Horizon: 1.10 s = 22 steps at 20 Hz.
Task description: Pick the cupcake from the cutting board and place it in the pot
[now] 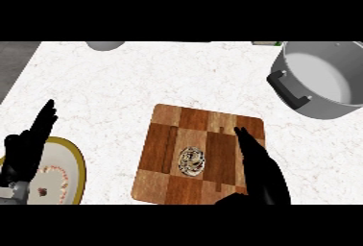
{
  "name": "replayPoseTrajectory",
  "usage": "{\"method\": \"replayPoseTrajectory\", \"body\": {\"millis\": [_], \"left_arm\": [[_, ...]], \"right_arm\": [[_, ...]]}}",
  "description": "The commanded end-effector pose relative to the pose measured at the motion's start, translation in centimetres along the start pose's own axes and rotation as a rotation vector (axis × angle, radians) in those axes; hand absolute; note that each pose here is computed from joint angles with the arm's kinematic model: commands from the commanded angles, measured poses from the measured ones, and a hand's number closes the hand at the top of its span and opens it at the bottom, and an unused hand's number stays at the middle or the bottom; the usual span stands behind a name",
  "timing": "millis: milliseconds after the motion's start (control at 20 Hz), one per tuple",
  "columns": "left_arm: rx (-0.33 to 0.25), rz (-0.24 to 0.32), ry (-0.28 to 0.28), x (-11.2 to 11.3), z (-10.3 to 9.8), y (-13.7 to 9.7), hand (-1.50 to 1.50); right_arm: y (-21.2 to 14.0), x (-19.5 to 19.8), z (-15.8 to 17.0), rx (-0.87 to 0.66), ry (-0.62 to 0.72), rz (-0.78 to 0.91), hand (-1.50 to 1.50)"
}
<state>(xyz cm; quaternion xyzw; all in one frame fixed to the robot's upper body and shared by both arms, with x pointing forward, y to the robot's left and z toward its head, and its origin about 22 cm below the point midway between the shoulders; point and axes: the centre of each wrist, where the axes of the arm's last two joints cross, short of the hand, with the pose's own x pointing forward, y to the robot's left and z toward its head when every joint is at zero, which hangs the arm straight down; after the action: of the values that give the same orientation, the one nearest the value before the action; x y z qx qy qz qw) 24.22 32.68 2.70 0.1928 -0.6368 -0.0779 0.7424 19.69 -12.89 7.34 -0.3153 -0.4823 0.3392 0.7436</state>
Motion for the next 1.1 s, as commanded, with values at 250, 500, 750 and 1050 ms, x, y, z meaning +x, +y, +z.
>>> {"method": "replayPoseTrajectory", "body": {"millis": [250, 500, 750, 1050], "left_arm": [[-0.007, 0.009, 0.007, 0.1, 0.1, -0.7, 0.0], [0.021, 0.01, 0.003, 0.3, -0.9, -0.1, 0.0], [0.0, -0.003, 0.02, -1.1, 0.3, -0.2, 0.0], [0.015, 0.014, 0.001, -0.6, 0.1, -1.7, 0.0]], "right_arm": [[1.3, 8.7, -1.8, 0.243, 0.169, 0.119, -1.5], [0.6, 10.3, -3.2, 0.278, 0.192, 0.185, -1.5], [2.4, 10.8, -5.7, 0.289, 0.261, 0.207, -1.5], [3.4, 11.3, -6.5, 0.316, 0.282, 0.256, -1.5]]}}
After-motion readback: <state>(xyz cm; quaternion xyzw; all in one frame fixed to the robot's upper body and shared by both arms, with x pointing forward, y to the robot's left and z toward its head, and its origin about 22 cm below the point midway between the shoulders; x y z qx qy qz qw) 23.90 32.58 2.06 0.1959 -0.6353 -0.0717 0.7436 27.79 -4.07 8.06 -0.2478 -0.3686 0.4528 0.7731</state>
